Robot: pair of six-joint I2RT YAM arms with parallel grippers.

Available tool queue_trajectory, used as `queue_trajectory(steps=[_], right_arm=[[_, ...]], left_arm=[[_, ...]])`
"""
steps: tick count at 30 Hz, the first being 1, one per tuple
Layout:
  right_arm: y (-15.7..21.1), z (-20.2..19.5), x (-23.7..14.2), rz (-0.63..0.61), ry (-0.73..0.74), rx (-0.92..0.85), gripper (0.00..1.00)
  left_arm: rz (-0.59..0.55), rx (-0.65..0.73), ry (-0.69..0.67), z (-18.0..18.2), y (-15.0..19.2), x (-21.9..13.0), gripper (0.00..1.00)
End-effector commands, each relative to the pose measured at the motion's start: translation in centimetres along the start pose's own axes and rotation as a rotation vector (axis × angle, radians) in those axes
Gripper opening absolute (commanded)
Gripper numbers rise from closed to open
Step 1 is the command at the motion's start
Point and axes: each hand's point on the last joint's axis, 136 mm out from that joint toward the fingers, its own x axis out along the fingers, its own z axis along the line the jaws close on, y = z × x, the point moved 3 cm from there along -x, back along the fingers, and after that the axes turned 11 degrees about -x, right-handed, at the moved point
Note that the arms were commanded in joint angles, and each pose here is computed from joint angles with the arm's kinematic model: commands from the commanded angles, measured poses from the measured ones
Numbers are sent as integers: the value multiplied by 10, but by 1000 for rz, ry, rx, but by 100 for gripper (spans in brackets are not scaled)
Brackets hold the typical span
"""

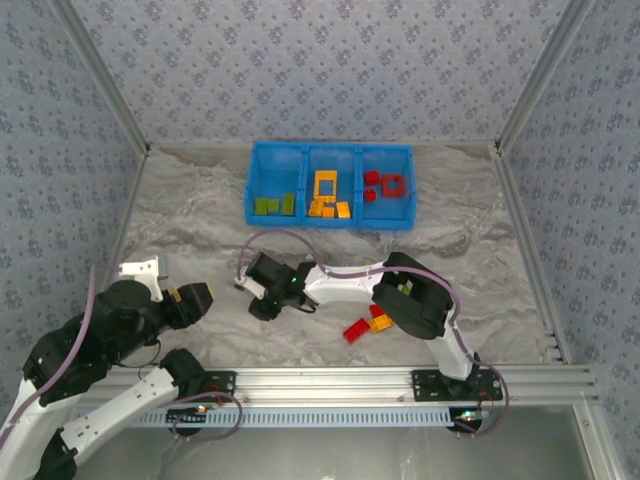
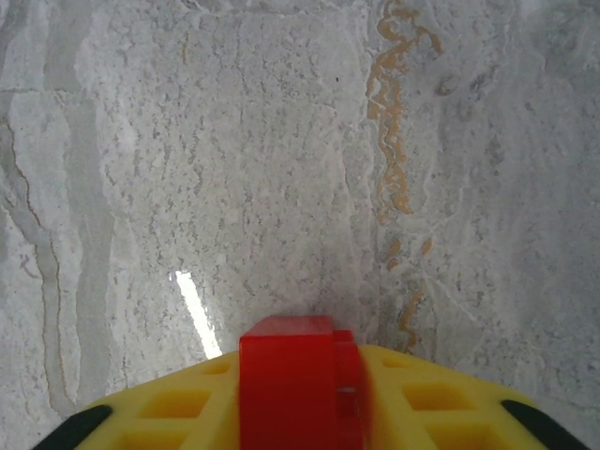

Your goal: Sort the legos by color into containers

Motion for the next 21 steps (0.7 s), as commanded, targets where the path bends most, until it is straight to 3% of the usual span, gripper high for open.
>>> queue_trajectory(steps=[1, 7, 13, 17, 21], right_arm=[[-1, 0, 2, 13, -14, 19, 30], [-17, -9, -28, -58, 37, 37, 24], [-22, -39, -81, -140, 110, 105, 24], [-10, -71, -128, -163, 210, 167, 23], [14, -124, -200, -196, 387, 301, 23]], left_arm=[[1, 14, 16, -7, -2, 2, 67], [33, 25, 37, -17, 0, 9, 67], [168, 54, 110, -53, 15, 42, 66], [269, 57, 208, -95, 25, 77, 64], [278, 137, 254, -140, 28, 103, 64]])
